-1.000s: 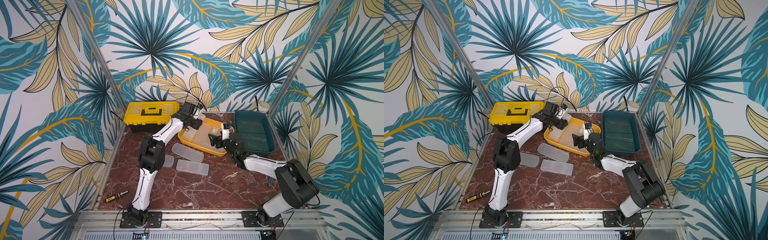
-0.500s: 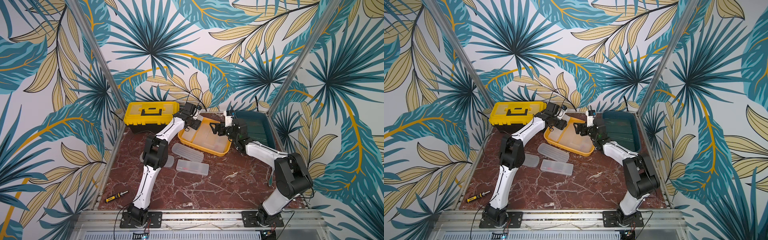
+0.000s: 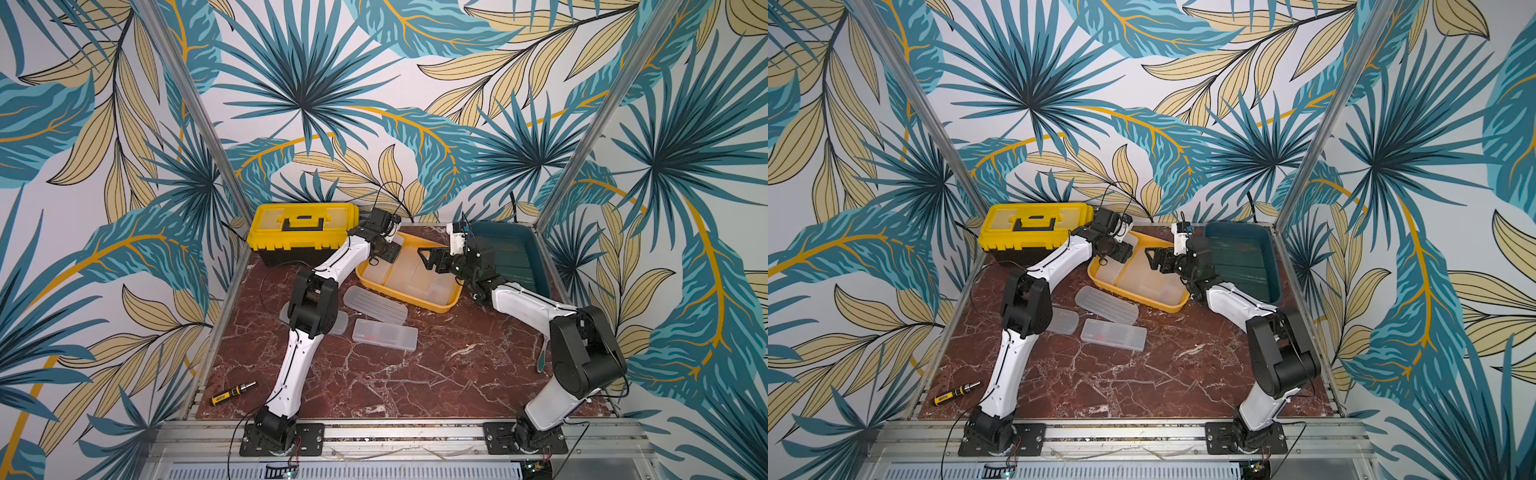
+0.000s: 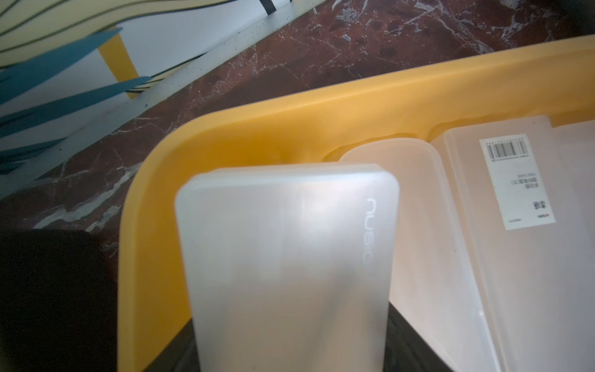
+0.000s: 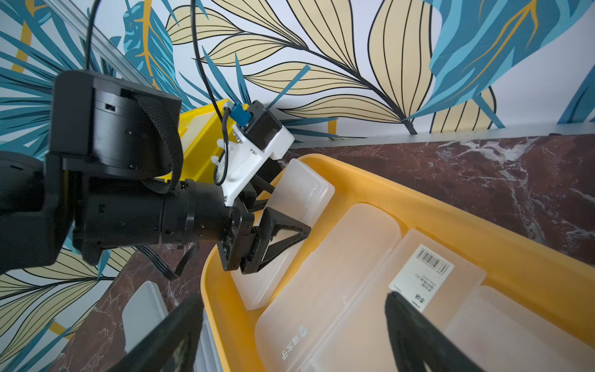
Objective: Place the pencil cases by color into the storage box
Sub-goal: Place the pencil case at the storage box.
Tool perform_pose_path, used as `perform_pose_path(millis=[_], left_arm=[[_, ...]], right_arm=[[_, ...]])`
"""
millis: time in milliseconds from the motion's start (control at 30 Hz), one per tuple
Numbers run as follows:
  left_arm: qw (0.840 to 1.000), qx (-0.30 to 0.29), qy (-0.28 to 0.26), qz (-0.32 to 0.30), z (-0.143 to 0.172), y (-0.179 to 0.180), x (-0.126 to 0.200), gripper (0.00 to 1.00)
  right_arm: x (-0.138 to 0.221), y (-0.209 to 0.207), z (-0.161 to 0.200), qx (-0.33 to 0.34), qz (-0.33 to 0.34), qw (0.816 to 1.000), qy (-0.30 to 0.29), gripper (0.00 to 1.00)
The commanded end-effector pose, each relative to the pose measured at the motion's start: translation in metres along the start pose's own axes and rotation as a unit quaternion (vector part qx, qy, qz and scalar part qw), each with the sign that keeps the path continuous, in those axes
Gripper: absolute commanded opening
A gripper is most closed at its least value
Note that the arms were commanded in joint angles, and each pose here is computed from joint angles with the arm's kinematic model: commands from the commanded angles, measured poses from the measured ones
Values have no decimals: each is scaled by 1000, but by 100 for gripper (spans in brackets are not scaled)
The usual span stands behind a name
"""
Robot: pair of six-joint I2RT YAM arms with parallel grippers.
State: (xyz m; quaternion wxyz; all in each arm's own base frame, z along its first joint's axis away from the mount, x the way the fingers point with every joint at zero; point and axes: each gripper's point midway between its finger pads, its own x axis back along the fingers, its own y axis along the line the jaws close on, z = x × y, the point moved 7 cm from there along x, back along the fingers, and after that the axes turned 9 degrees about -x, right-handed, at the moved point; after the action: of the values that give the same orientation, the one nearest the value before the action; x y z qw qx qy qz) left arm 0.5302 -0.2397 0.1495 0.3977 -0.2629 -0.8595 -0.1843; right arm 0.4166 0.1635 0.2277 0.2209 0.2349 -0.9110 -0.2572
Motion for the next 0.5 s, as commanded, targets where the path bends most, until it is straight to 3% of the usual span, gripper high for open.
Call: perform_pose_path(millis=[0,467], left_arm=[[1000,13,-2,-6,-1,8,-10,65],[998,39,10,-38,6,17,-23,69]], right_arm=[[5,-3,-2,-5,9,1000,-21,88],[3,-11,-1,-3,29,999,-39,88]])
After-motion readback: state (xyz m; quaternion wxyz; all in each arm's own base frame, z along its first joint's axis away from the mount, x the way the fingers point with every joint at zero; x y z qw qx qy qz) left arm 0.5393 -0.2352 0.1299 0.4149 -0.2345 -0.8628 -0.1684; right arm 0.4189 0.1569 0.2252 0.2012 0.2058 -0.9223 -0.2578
